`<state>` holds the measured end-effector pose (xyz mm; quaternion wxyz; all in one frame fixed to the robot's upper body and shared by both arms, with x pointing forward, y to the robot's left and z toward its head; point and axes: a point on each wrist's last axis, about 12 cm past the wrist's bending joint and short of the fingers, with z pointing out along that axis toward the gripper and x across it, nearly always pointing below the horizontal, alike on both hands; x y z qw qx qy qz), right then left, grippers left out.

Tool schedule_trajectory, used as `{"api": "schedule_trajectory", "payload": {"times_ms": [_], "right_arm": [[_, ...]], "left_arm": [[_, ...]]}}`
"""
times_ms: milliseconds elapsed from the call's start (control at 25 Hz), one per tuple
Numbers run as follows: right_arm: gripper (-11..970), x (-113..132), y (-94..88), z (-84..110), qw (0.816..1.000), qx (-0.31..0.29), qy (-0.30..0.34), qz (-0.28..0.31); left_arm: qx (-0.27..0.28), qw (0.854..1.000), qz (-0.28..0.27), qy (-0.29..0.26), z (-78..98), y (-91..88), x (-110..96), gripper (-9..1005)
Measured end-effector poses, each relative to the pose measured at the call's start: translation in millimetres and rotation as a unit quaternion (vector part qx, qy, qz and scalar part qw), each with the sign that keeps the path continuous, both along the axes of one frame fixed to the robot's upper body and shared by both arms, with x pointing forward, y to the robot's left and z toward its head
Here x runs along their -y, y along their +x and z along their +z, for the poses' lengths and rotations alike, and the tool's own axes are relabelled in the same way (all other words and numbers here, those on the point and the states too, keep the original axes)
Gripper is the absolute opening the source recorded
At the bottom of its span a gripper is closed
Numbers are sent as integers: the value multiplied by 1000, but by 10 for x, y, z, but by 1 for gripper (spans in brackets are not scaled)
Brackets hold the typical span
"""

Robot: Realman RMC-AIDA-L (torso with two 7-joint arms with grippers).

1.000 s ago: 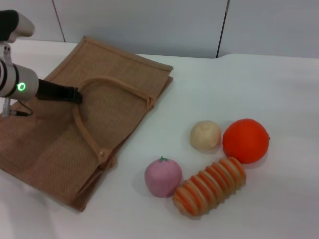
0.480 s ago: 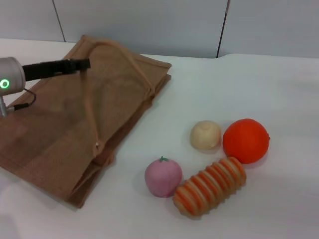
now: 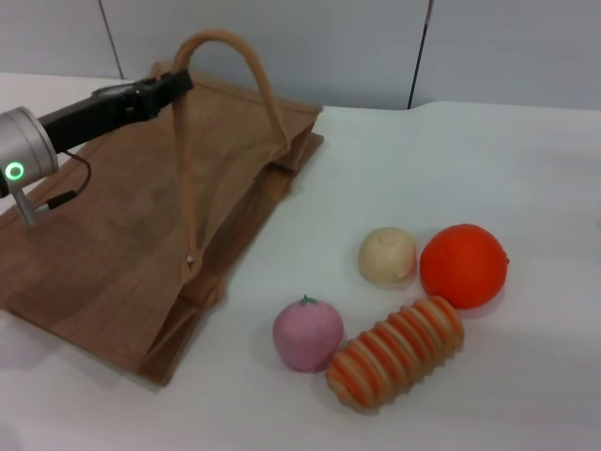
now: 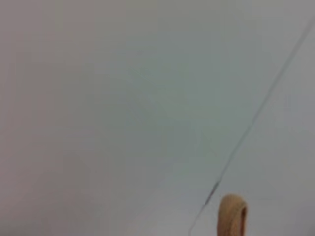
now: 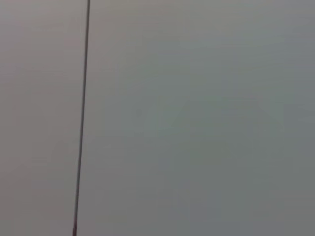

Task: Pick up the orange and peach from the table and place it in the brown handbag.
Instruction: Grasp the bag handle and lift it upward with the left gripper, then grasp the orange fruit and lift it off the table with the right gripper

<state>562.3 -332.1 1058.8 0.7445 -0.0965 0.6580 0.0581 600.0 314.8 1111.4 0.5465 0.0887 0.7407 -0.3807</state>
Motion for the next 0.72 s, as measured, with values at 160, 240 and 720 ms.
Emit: {"api": "schedule_trajectory", "payload": {"times_ms": [160,240,720], "right_arm": [[888,-17,16,-7,1000,-5,-3,3],[888,-32,30,-14,1000,-10,-6,7],[889,-335,126,-21,986,-53,-63,145]], "left_arm": [[45,999,-9,-26,20,-85,10,119],[67,997,-9,-36,40,-137,-15,119],[159,983,-8,-89,175,-355,-139,120]]}}
